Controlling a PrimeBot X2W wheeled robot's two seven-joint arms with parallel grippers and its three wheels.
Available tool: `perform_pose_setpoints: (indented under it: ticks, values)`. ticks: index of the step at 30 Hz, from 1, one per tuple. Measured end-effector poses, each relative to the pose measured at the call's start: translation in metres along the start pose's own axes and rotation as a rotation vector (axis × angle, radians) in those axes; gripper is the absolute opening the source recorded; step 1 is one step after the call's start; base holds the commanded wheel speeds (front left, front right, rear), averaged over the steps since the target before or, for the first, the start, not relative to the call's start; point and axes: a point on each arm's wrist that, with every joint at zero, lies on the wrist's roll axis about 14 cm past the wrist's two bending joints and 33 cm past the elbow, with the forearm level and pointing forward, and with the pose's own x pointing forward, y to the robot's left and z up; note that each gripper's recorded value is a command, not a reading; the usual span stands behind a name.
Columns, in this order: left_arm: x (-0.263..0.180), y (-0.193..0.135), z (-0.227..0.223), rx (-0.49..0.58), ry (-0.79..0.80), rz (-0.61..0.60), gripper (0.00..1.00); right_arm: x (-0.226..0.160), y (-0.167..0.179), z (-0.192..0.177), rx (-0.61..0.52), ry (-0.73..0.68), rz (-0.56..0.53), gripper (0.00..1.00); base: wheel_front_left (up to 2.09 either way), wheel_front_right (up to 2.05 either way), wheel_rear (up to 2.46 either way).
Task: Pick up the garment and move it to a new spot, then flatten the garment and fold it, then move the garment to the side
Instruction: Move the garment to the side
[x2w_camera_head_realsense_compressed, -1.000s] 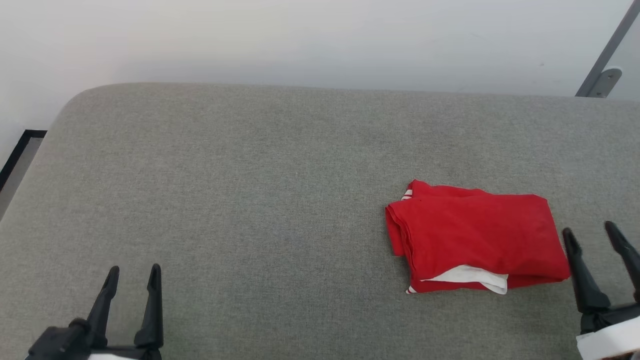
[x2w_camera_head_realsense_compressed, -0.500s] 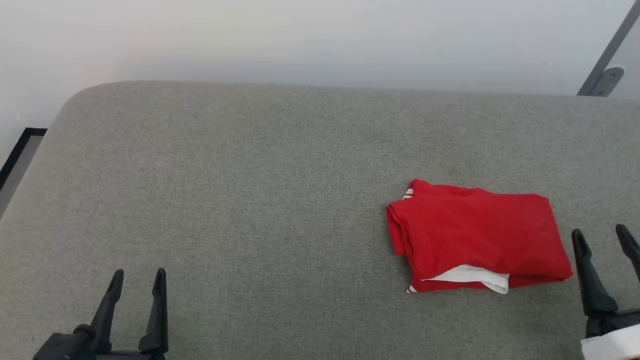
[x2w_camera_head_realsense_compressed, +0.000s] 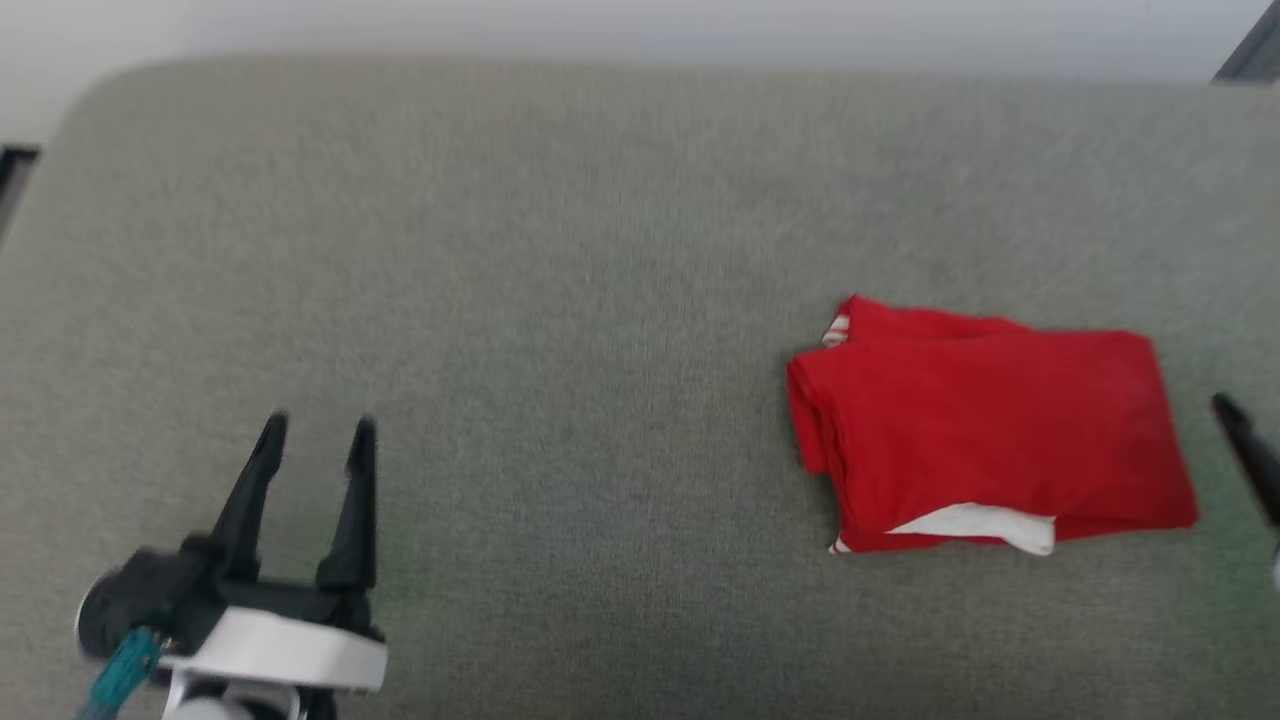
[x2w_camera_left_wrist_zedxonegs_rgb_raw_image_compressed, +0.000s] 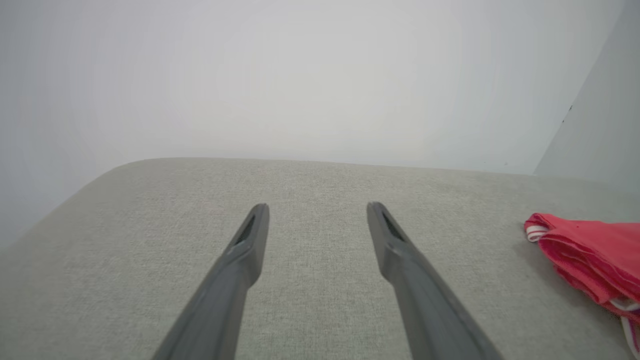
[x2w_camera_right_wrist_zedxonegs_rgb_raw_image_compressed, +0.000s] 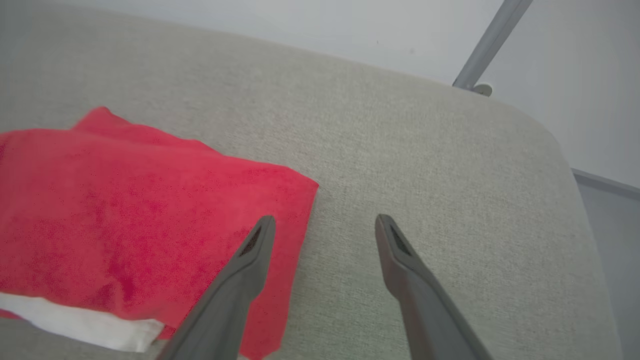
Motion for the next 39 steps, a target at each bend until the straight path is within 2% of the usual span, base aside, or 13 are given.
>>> perform_pose_setpoints:
  ticks: [5, 8, 12, 21, 22, 23, 24, 30, 33, 37, 39]
  values:
    - [0.031, -0.008, -0.014, -0.002, 0.025, -0.045, 1.00, 0.029, -0.014, -0.020, -0.026, 0.281, 0.018, 1.00, 0.00, 0.00, 0.00]
    - [0.047, -0.012, -0.024, -0.006, 0.040, -0.066, 1.00, 0.039, -0.005, -0.041, -0.009, 0.455, 0.070, 1.00, 0.00, 0.00, 0.00]
    - [0.065, -0.014, -0.034, -0.010, 0.052, -0.083, 1.00, 0.049, 0.010, -0.060, 0.001, 0.603, 0.133, 1.00, 0.00, 0.00, 0.00]
    - [0.084, -0.004, -0.054, -0.003, 0.089, -0.074, 1.00, 0.073, 0.029, -0.087, -0.013, 0.715, 0.181, 1.00, 0.00, 0.00, 0.00]
    - [0.086, -0.002, -0.057, -0.001, 0.095, -0.071, 1.00, 0.075, 0.030, -0.090, -0.014, 0.722, 0.182, 0.47, 0.00, 0.00, 0.00]
    - [0.088, -0.001, -0.059, 0.000, 0.097, -0.070, 1.00, 0.077, 0.032, -0.092, -0.016, 0.728, 0.187, 0.26, 0.00, 0.00, 0.00]
    - [0.090, 0.000, -0.061, 0.001, 0.100, -0.069, 1.00, 0.079, 0.034, -0.094, -0.016, 0.732, 0.193, 0.00, 0.00, 0.00, 0.00]
    - [0.104, -0.003, -0.072, 0.008, 0.112, -0.098, 1.00, 0.086, 0.040, -0.094, 0.044, 0.686, 0.196, 0.00, 0.00, 0.00, 0.00]
    - [0.111, -0.014, -0.078, 0.001, 0.116, -0.139, 1.00, 0.083, 0.030, -0.087, 0.106, 0.598, 0.152, 0.00, 0.00, 0.00, 0.00]
    - [0.125, -0.035, -0.077, -0.004, 0.094, -0.213, 1.00, 0.074, 0.003, -0.076, 0.155, 0.502, 0.063, 0.00, 0.00, 0.00, 0.00]
    - [0.134, -0.047, -0.078, 0.000, 0.086, -0.261, 1.00, 0.062, -0.027, -0.077, 0.166, 0.485, -0.027, 0.00, 0.00, 0.00, 0.00]
